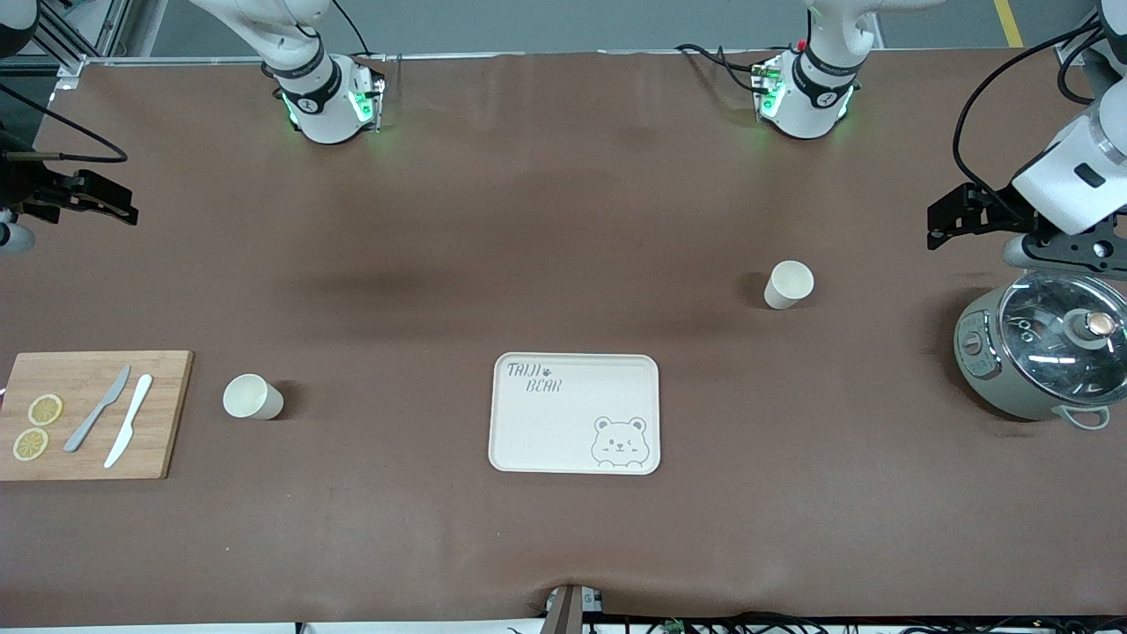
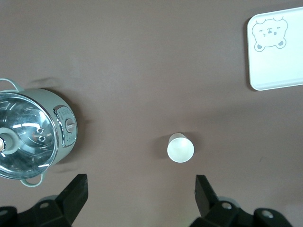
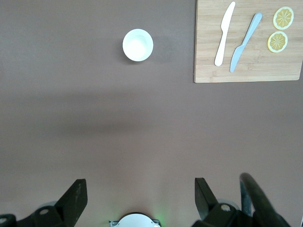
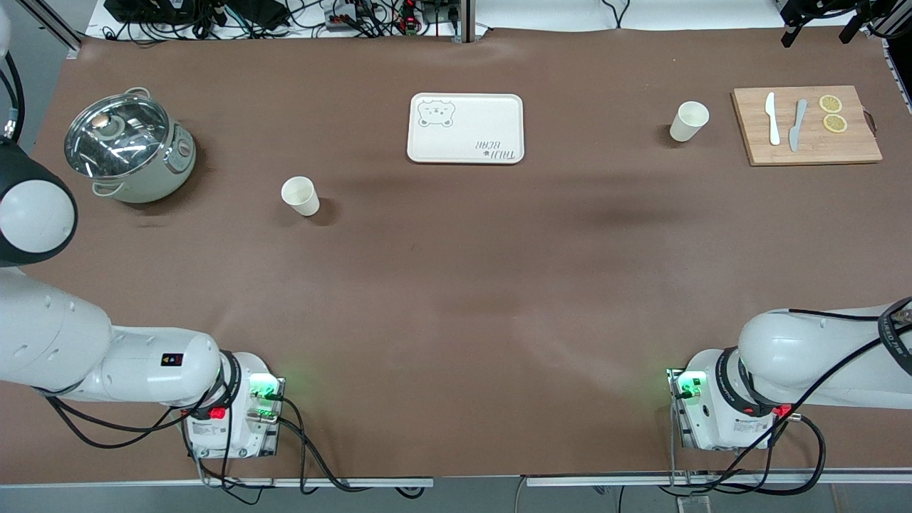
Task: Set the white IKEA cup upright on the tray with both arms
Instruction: 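Move the left gripper to the white cup while the right gripper reaches another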
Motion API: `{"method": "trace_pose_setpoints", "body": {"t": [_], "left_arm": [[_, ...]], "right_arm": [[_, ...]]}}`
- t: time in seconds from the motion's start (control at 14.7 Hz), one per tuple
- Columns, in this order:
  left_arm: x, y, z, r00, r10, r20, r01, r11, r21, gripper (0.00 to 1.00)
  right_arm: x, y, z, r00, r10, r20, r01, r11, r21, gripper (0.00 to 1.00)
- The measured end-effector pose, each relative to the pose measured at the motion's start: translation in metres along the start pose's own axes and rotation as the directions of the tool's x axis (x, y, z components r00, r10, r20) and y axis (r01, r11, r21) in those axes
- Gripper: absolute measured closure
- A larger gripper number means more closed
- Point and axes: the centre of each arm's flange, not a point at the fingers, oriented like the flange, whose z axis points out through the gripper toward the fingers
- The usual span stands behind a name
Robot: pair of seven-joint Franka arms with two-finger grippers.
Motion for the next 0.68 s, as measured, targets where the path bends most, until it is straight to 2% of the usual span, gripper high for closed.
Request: {"method": "trace_pose_setpoints", "body": {"t": [0.41, 0.68], "left_arm": [[0.001, 0.008, 0.002, 1.000, -0.016, 0.002, 0.016, 1.000, -0.001, 0.00], [0.003, 0.007, 0.035, 0.999, -0.027, 0.034, 0.027, 1.000, -0.001, 0.00]], "right_arm": [[0.000, 0.000, 0.000, 1.000, 0.000, 0.001, 0.000, 1.000, 0.000, 0.00], [0.001, 0.001, 0.000, 1.000, 0.002, -0.004, -0.002, 1.000, 0.000, 0.00]]}}
